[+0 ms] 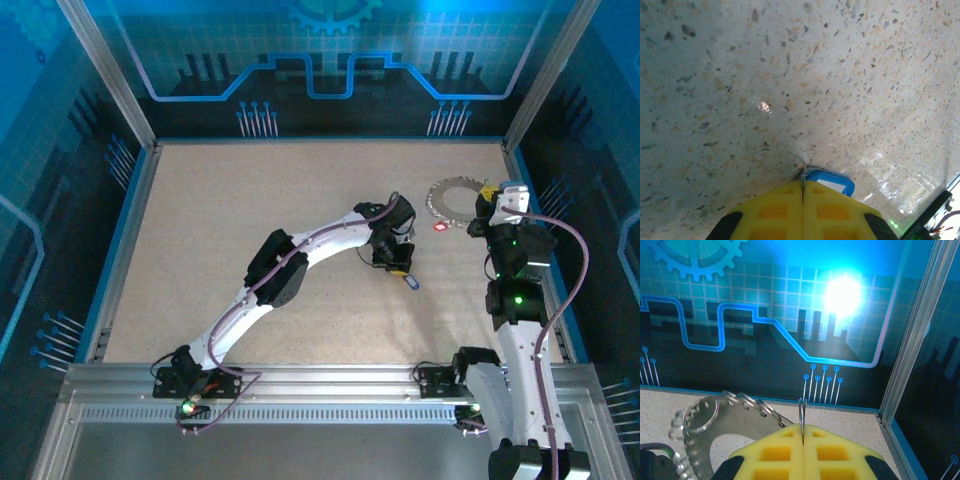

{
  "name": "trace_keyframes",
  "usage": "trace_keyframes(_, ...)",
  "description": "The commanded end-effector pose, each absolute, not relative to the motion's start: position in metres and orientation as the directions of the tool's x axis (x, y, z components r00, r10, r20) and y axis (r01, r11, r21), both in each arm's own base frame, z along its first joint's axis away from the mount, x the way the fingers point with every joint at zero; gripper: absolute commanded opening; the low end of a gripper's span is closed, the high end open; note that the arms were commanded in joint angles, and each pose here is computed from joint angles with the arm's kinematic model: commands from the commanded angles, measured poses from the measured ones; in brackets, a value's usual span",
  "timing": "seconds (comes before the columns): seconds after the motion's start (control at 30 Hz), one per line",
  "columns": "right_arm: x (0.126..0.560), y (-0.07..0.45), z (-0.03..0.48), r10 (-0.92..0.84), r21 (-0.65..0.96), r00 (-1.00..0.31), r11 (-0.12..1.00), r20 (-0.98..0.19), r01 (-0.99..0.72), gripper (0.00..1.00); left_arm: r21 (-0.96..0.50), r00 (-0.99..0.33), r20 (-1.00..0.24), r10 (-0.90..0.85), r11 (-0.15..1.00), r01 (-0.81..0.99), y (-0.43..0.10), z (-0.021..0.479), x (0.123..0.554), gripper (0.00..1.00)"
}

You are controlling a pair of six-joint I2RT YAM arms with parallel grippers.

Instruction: Put the keys on the keyring

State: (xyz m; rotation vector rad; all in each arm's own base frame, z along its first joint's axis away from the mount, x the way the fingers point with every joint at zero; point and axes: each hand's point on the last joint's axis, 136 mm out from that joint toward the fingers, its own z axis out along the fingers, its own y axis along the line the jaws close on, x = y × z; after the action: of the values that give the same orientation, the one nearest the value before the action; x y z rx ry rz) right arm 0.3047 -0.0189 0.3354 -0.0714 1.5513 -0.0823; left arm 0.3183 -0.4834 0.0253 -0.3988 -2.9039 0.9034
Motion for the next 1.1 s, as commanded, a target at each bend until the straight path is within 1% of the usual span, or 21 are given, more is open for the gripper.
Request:
trace_keyframes(0.0, 0.298, -0.021, 0.354, -0.126, -0.125, 0.073, 0.992, -0.989, 0.024, 0.00, -0.547, -0.962, -0.016, 0.273, 0.803, 0.236, -0.482, 0.026, 0.319, 0.03)
trace_keyframes(0.1, 0.297, -0.020, 0.354, -0.134, -0.133, 0.073, 0.991, -0.988, 0.019, 0.00, -0.552, -0.962, -0.012, 0.272, 0.801, 0.234, -0.482, 0.026, 0.319, 0.00)
trace_keyframes(0.27, 0.294, -0.017, 0.353, -0.152, -0.152, 0.071, 0.988, -0.986, 0.003, 0.00, -0.587, -0.955, -0.058, 0.292, 0.764, 0.270, -0.487, 0.036, 0.319, 0.00)
trace_keyframes(0.37, 0.293, -0.011, 0.355, -0.186, -0.188, 0.076, 0.982, -0.980, -0.025, 0.00, -0.604, -0.925, -0.175, 0.338, 0.705, 0.372, -0.487, 0.055, 0.320, 0.00)
trace_keyframes(0.43, 0.291, -0.002, 0.355, -0.233, -0.238, 0.073, 0.969, -0.970, -0.072, 0.00, -0.594, -0.886, -0.293, 0.360, 0.657, 0.463, -0.480, 0.073, 0.320, 0.00)
trace_keyframes(0.53, 0.288, 0.013, 0.354, -0.315, -0.324, 0.083, 0.934, -0.946, -0.148, 0.00, -0.582, -0.834, -0.436, 0.339, 0.600, 0.549, -0.464, 0.103, 0.321, 0.00)
trace_keyframes(0.67, 0.284, 0.035, 0.353, -0.387, -0.409, 0.134, 0.881, -0.912, -0.237, 0.00, -0.550, -0.770, -0.564, 0.297, 0.560, 0.619, -0.432, 0.138, 0.325, 0.00)
trace_keyframes(0.77, 0.274, 0.061, 0.353, -0.387, -0.449, 0.236, 0.823, -0.891, -0.349, 0.00, -0.508, -0.706, -0.644, 0.293, 0.526, 0.682, -0.406, 0.162, 0.319, 0.00)
trace_keyframes(0.87, 0.266, 0.086, 0.348, -0.368, -0.462, 0.281, 0.752, -0.886, -0.471, 0.00, -0.433, -0.623, -0.730, 0.282, 0.514, 0.740, -0.378, 0.184, 0.314, 0.00)
trace_keyframes(1.0, 0.247, 0.121, 0.343, -0.356, -0.489, 0.336, 0.596, -0.872, -0.637, 0.00, -0.274, -0.462, -0.842, 0.279, 0.517, 0.811, -0.343, 0.215, 0.302, 0.00)
trace_keyframes(1.07, 0.232, 0.141, 0.341, -0.314, -0.468, 0.352, 0.491, -0.882, -0.735, 0.00, -0.171, -0.344, -0.891, 0.297, 0.481, 0.860, -0.331, 0.228, 0.289, 0.00)
